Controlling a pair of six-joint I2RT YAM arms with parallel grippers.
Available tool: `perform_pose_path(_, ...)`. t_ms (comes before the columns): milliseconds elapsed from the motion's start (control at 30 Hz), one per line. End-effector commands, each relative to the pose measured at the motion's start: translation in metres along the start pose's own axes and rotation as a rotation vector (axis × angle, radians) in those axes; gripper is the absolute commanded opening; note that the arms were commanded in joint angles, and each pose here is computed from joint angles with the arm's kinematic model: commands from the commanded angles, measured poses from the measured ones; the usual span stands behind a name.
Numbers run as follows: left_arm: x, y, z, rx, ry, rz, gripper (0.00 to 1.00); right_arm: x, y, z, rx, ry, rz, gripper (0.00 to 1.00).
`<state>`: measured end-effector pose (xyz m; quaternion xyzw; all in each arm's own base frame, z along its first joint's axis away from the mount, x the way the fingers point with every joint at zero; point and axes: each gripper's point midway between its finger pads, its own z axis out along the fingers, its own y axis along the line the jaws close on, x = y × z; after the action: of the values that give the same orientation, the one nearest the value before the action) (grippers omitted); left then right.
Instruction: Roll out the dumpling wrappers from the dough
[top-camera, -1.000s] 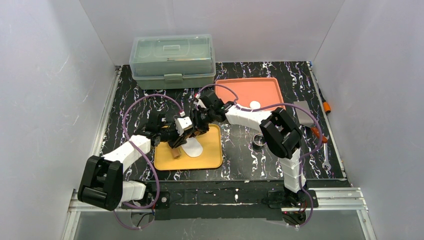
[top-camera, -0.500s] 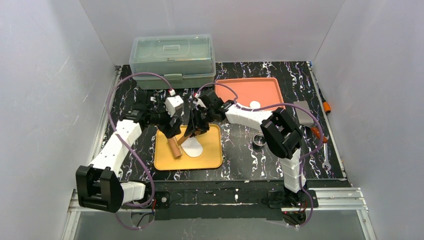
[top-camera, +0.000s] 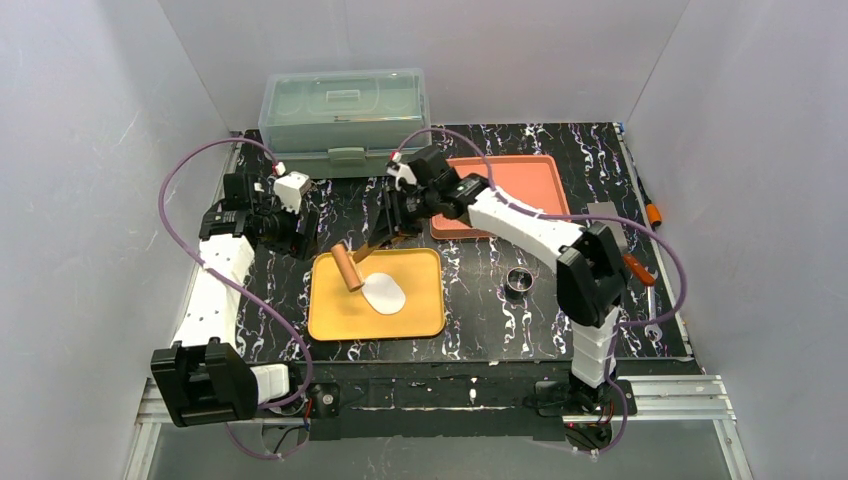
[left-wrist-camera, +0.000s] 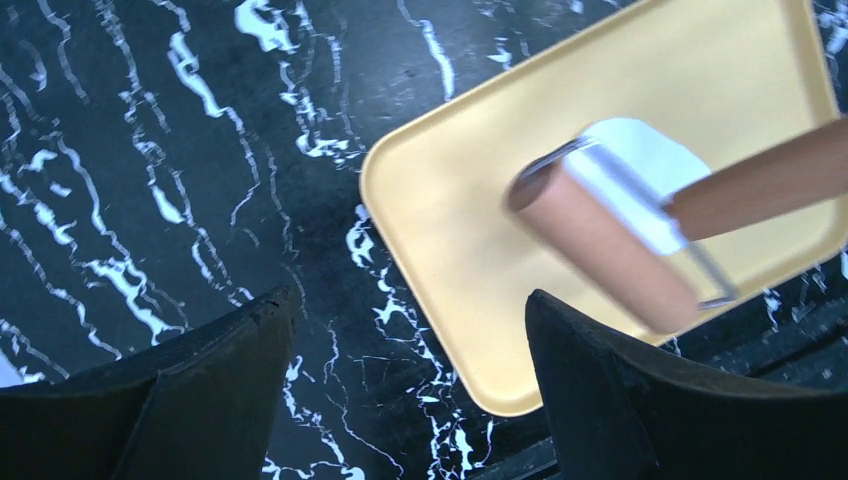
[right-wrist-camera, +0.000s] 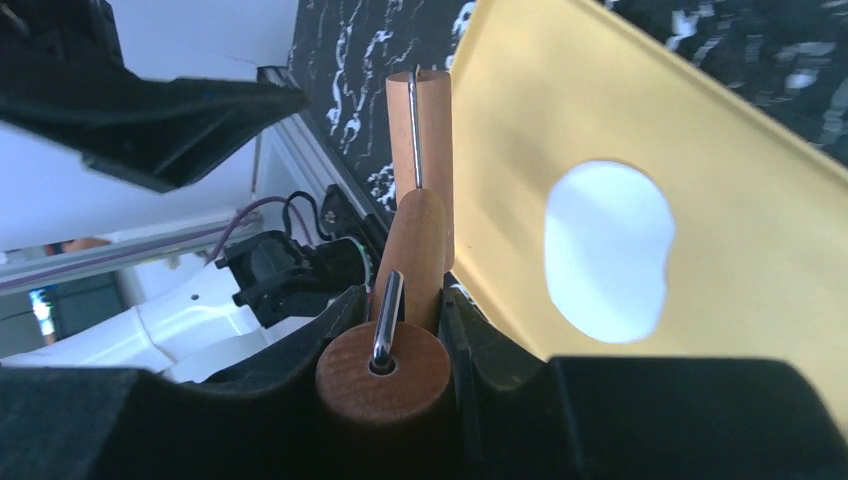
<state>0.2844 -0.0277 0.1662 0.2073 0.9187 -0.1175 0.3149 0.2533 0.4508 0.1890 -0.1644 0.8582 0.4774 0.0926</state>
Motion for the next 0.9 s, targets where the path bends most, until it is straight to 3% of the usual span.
perform_pose_path(0,0.021,0.026,0.009,-0.158,0.063,-0.109,0.83,-0.02,-0.002,-0.058,0.1,-0.071,-0.088,0.01)
perform_pose_path(167,0.056,0.031,0.04,-0.18,0.152,-0.209,0.81,-0.008,-0.028,-0.064,0.194,0.041,-0.133,0.01)
perform_pose_path(400,0.099,0.028,0.079,-0.144,0.285,-0.29,0.73,0.008,-0.049,-0.043,0.179,0.111,-0.088,0.01)
perform_pose_path(733,0.112,0.026,0.109,-0.122,0.404,-0.34,0.5,0.044,-0.083,-0.006,0.227,0.157,-0.054,0.01)
perform_pose_path(867,0.111,0.019,0.115,-0.082,0.415,-0.391,0.34,0.056,-0.097,0.0,0.261,0.156,-0.046,0.01)
